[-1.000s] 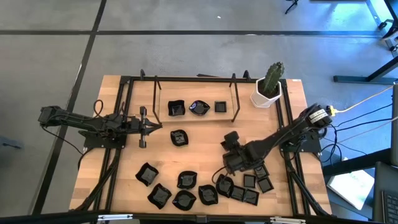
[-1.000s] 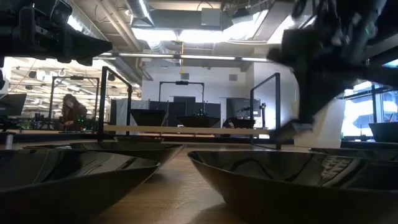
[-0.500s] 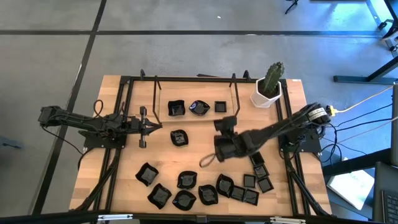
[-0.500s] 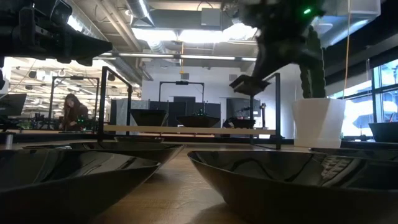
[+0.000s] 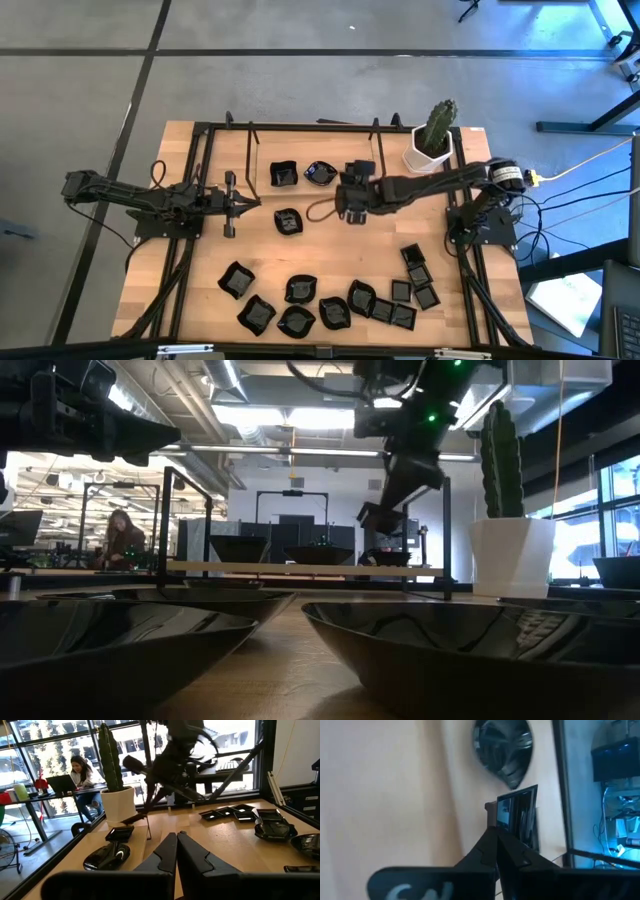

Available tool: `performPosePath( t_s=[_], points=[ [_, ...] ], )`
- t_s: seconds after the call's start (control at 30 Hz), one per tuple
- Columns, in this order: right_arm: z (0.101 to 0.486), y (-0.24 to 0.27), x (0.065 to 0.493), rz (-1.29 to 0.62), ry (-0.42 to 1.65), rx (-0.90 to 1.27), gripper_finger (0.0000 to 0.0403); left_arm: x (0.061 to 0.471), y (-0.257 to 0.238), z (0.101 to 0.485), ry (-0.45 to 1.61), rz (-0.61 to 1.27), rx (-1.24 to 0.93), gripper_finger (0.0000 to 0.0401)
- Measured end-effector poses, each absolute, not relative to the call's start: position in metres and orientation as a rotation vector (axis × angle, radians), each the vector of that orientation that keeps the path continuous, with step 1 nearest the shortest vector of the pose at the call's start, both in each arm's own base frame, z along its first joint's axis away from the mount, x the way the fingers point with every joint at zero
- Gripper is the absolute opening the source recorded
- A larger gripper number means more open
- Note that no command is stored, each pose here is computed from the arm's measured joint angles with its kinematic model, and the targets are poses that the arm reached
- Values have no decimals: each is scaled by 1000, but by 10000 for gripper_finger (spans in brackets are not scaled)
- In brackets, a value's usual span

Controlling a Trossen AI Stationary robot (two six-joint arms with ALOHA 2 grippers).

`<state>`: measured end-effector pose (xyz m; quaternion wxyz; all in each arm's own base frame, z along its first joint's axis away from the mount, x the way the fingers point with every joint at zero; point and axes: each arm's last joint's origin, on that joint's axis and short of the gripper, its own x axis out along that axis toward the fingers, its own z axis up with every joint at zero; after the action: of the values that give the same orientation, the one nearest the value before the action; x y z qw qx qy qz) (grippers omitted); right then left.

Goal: Pick & Place Mini shaped plates
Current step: Stack the square plate on the top of the square plate on the shelf

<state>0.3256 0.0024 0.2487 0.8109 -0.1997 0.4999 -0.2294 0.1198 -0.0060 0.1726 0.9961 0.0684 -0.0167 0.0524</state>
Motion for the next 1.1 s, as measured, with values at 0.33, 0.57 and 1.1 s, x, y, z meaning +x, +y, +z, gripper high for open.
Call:
performPosePath(
  t_s=[0.33,0.57,1.1],
  points=[
    [250,-29,328,-560,1071,-401,1,120,-6,172,-31,105,137,8],
    [245,-44,324,-580,1109,-393,0,120,-6,172,-30,105,137,4],
    [241,-57,321,-546,1143,-339,0,120,-6,172,-28,104,137,4]
  ],
)
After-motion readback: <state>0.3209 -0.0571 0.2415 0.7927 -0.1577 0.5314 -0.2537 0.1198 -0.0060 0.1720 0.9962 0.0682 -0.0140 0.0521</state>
